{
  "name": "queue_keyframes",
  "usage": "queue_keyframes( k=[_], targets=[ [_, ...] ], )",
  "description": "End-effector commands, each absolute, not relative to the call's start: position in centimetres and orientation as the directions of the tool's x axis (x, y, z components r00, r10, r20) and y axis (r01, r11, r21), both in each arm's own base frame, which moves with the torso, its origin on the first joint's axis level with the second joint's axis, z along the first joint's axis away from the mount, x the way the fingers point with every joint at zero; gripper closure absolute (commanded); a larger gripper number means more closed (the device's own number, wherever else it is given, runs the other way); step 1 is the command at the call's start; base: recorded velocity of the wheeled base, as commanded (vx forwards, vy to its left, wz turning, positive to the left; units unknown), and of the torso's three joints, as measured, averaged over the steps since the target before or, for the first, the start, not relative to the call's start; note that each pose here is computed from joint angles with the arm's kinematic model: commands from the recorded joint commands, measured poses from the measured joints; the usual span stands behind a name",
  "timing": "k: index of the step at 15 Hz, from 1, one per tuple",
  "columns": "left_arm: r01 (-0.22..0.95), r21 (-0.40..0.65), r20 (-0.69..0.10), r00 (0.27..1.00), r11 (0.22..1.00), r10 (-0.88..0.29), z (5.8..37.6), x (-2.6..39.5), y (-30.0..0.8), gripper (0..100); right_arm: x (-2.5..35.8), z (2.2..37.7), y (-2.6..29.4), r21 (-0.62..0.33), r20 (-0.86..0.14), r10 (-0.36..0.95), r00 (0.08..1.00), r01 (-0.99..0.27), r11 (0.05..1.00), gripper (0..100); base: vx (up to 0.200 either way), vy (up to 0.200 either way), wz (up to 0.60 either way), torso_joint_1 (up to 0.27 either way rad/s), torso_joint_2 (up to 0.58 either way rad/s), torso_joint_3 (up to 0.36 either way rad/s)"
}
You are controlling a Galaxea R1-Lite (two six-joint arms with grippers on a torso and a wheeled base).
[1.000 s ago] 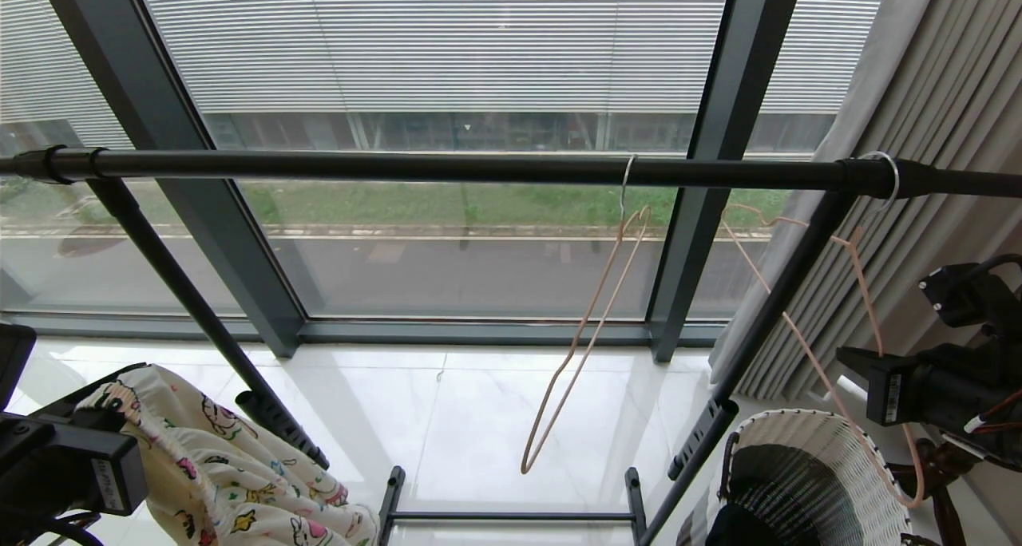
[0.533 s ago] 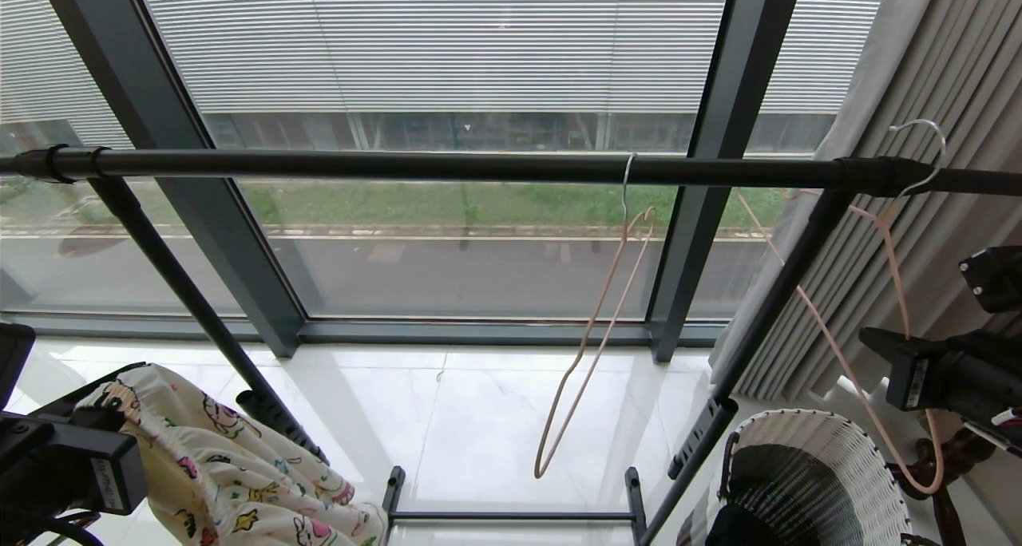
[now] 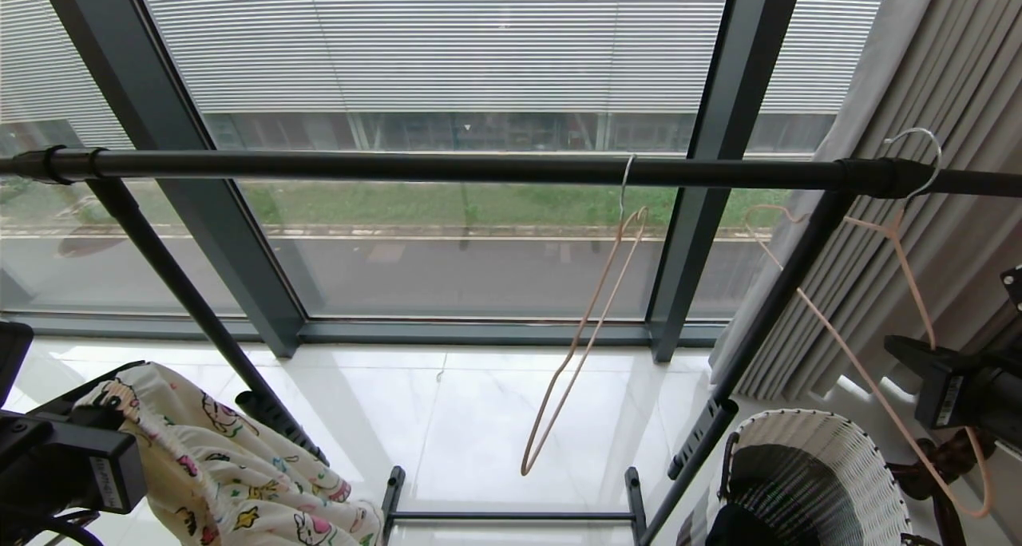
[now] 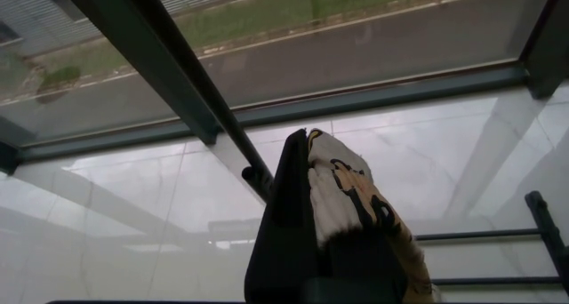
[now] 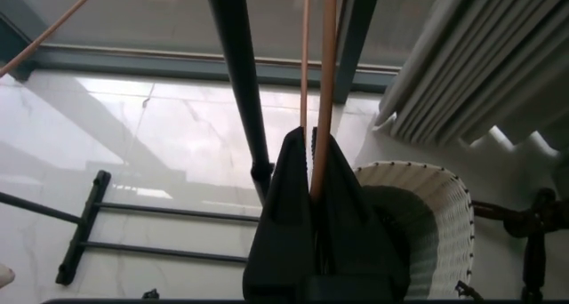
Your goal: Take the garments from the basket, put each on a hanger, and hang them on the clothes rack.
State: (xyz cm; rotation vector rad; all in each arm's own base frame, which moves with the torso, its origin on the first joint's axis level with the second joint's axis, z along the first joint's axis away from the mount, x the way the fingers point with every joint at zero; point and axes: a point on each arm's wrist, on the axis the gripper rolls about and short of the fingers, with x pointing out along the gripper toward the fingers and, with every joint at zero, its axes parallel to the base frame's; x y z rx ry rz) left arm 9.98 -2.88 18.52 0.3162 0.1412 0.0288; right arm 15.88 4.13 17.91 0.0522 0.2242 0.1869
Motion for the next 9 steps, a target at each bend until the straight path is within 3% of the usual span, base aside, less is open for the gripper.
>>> queue_keyframes(
  k=[1, 9],
  targets=[
    [-0.008, 0.311, -0.131, 0.99, 0.95, 0.051, 18.6, 10.0, -2.9, 100, 14.3, 17.7, 3.7, 0.07, -0.193, 0.192, 0.962, -0.181, 0.981, 100, 0.0, 0.0, 0.0, 0.0, 0.0, 0.0],
    [-0.006, 0.314, -0.134, 0.99, 0.949, 0.051, 18.5, 10.0, -2.9, 100, 12.4, 18.2, 3.1, 0.01, -0.13, 0.173, 0.976, -0.173, 0.985, 100, 0.0, 0.0, 0.0, 0.0, 0.0, 0.0]
  ],
)
